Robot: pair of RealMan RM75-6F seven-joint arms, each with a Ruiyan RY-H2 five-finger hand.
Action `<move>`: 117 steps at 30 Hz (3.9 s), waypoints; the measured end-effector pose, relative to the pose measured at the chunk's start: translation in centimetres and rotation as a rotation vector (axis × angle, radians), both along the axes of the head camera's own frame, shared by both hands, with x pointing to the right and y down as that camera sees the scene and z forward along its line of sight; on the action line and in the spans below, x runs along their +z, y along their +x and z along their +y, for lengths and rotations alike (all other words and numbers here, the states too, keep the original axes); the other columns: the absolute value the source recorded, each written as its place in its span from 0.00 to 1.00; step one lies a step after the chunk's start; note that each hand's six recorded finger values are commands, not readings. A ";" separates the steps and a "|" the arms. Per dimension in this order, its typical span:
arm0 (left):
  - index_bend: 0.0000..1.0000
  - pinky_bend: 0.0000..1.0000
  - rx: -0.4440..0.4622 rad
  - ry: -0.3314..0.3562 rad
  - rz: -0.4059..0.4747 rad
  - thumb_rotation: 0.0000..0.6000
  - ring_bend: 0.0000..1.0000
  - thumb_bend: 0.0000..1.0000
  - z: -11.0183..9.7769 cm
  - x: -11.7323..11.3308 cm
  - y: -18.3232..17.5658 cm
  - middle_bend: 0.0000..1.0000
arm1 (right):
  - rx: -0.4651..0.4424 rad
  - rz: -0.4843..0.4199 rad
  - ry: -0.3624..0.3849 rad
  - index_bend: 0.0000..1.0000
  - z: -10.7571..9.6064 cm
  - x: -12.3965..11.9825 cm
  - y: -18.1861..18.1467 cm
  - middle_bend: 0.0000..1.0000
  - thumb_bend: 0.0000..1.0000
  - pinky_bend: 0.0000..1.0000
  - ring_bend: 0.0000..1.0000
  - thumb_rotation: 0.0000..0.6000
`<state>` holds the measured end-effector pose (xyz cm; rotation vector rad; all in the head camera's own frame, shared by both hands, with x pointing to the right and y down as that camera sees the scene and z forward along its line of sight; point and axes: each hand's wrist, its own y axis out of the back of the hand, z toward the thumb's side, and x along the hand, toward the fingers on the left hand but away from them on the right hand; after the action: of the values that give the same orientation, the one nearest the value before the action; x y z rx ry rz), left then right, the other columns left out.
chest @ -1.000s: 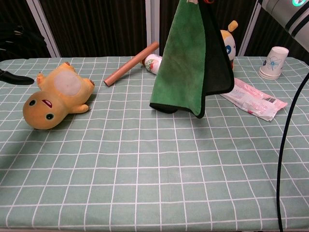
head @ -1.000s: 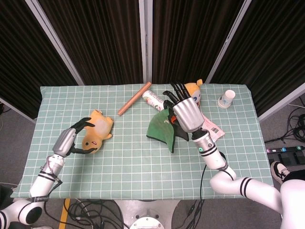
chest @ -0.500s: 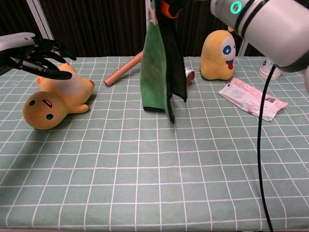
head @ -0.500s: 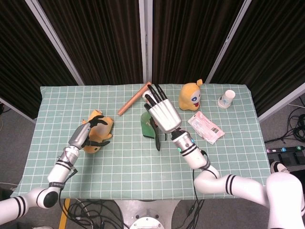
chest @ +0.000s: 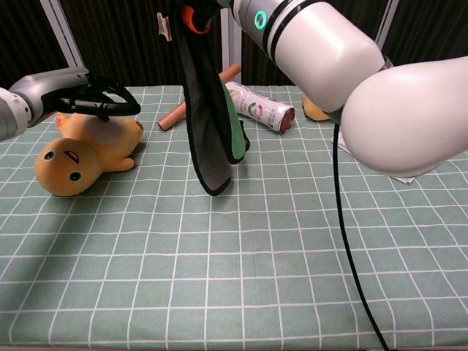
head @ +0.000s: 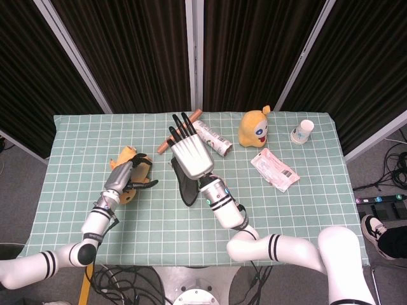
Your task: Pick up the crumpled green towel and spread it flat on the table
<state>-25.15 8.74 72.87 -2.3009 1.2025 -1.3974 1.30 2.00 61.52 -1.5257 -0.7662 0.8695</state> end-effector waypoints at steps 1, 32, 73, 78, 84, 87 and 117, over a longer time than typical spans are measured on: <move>0.35 0.25 0.004 -0.002 0.000 0.49 0.21 0.01 0.0 0.0 0.2 0.23 | 0.005 0.003 0.003 0.73 -0.1 0.0 -0.2 0.25 0.37 0.00 0.00 1.00; 0.56 0.25 -0.021 -0.031 -0.051 0.82 0.20 0.11 1.2 2.9 2.5 0.24 | 0.088 -0.056 -0.031 0.72 -1.4 -0.2 -2.8 0.23 0.37 0.00 0.00 1.00; 0.83 0.25 -0.064 0.125 0.029 1.00 0.24 0.47 -2.5 -2.5 -0.3 0.44 | 0.172 -0.341 -0.302 0.72 -2.4 -2.1 9.8 0.22 0.36 0.00 0.00 1.00; 0.83 0.24 -0.075 0.199 -0.017 1.00 0.24 0.47 -4.7 -2.8 -0.5 0.44 | 0.184 -0.439 -0.348 0.72 -3.7 -1.8 10.7 0.24 0.36 0.00 0.00 1.00; 0.83 0.24 -0.138 0.311 -0.041 1.00 0.24 0.47 -7.3 -4.1 -1.0 0.44 | 0.166 -0.568 -0.354 0.73 -5.4 -2.3 11.5 0.26 0.36 0.00 0.00 1.00; 0.83 0.24 -0.164 0.363 -0.049 1.00 0.24 0.47 -8.3 -4.9 -1.4 0.44 | 0.152 -0.621 -0.356 0.73 -6.3 -2.4 11.8 0.27 0.36 0.00 0.00 1.00; 0.83 0.24 0.198 0.245 -0.053 1.00 0.24 0.44 4.9 -3.3 0.7 0.44 | 0.008 -0.591 -0.748 0.74 4.8 6.3 17.7 0.28 0.36 0.00 0.00 1.00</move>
<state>-24.47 13.67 69.60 -2.1342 1.0344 -1.1642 18.97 6.84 67.79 -2.5132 -0.9119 0.7466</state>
